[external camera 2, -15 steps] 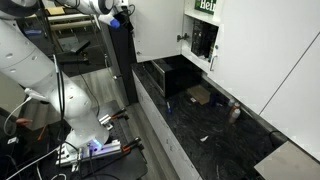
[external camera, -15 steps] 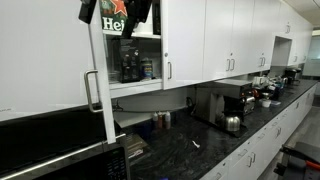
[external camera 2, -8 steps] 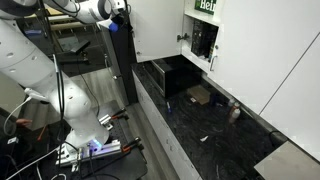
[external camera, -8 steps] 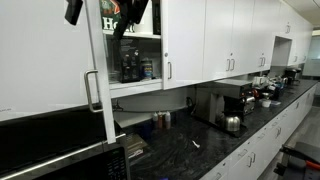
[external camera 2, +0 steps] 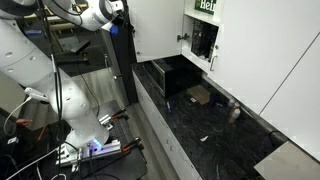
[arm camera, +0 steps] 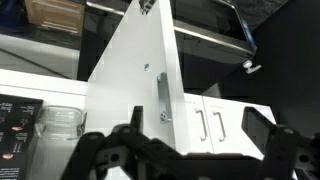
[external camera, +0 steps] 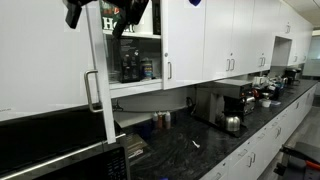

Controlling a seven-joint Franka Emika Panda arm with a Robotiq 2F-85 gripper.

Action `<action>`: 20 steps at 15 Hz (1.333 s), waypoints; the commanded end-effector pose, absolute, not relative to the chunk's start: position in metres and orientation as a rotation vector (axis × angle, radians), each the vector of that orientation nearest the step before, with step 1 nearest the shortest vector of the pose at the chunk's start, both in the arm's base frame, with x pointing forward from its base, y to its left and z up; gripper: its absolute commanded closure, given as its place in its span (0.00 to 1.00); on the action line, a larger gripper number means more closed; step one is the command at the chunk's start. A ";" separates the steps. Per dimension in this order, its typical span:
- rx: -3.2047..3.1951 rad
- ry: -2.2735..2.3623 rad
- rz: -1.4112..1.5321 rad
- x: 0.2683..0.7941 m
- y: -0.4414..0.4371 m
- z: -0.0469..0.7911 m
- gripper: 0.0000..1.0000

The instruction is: Close the cabinet doors

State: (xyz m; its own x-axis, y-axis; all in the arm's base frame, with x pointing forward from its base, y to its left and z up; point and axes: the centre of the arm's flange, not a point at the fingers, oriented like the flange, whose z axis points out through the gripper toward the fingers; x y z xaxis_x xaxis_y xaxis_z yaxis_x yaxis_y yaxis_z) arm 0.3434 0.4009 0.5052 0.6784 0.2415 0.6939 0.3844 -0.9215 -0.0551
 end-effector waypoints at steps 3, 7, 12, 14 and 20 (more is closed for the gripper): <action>-2.647 -0.464 -1.268 0.340 0.408 0.484 0.00; -2.627 -0.433 -1.373 0.338 0.409 0.475 0.00; -2.593 -0.404 -1.467 0.335 0.410 0.466 0.00; -2.575 -0.397 -1.515 0.334 0.410 0.462 0.00; -2.527 -0.396 -1.667 0.336 0.409 0.450 0.00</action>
State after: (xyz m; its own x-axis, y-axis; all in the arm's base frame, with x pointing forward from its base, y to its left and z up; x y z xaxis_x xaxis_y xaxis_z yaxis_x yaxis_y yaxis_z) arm 0.3268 0.4032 0.4665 0.4205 0.1595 0.8932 0.2809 -0.9589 0.0390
